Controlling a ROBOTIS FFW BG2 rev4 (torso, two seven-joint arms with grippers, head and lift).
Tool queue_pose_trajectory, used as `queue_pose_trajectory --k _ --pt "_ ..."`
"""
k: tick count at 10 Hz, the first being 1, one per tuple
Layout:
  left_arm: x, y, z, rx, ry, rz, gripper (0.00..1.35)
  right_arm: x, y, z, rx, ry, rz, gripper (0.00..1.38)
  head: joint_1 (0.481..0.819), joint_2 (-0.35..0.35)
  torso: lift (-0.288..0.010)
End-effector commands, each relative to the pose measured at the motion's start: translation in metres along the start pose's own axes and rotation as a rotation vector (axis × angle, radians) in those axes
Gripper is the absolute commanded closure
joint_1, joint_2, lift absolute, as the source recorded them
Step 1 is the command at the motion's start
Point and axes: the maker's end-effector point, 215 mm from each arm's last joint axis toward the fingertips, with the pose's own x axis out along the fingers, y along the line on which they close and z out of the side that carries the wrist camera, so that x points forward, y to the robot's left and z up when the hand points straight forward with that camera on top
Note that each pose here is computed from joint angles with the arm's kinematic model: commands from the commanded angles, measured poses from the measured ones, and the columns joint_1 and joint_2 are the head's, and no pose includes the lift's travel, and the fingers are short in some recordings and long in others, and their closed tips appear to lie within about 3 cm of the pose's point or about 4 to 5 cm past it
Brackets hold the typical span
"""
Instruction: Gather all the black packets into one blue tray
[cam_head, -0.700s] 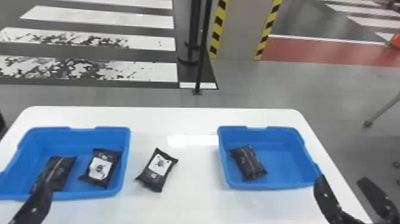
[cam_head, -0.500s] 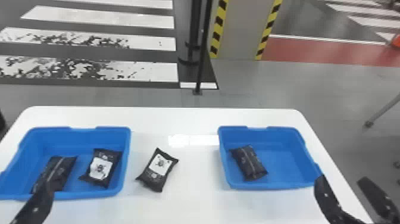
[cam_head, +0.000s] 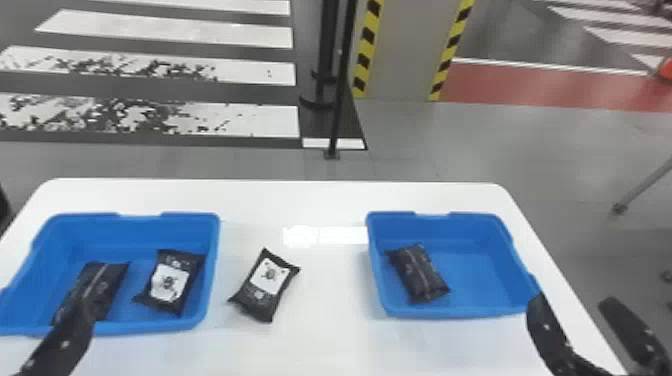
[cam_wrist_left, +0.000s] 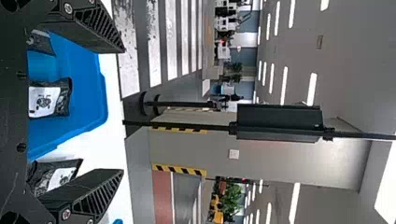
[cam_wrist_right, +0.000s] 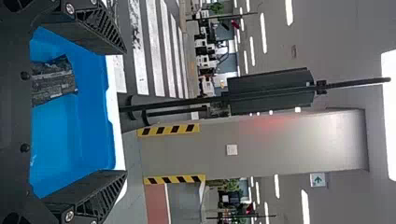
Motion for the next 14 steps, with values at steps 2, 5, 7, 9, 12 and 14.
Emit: queue_pose_trajectory --k 2,5,7,9,12,14 --pt "0.015 0.005 -0.005 0.033 0.037 -0.007 0.11 0.001 0.006 -0.007 0.035 0.005 0.003 0.11 0.695 -0.152 -0.110" --pt "0.050 0.007 -0.016 0.107 0.096 -0.073 0.11 0.005 0.015 -0.014 0.069 0.006 0.013 0.11 0.695 -0.134 -0.110" --pt "0.074 0.004 -0.039 0.085 0.146 -0.103 0.11 0.007 0.019 -0.016 0.080 0.006 0.018 0.11 0.695 -0.130 -0.110" --pt "0.107 -0.009 -0.071 0.071 0.187 -0.186 0.11 0.010 0.024 -0.019 0.091 0.007 0.025 0.11 0.695 -0.133 -0.110" --pt "0.153 -0.033 -0.091 0.077 0.211 -0.277 0.11 0.015 0.031 -0.024 0.113 0.014 0.036 0.11 0.695 -0.161 -0.110" --pt "0.184 -0.049 -0.103 0.089 0.247 -0.335 0.11 0.015 0.031 -0.028 0.119 0.020 0.035 0.11 0.695 -0.179 -0.110"
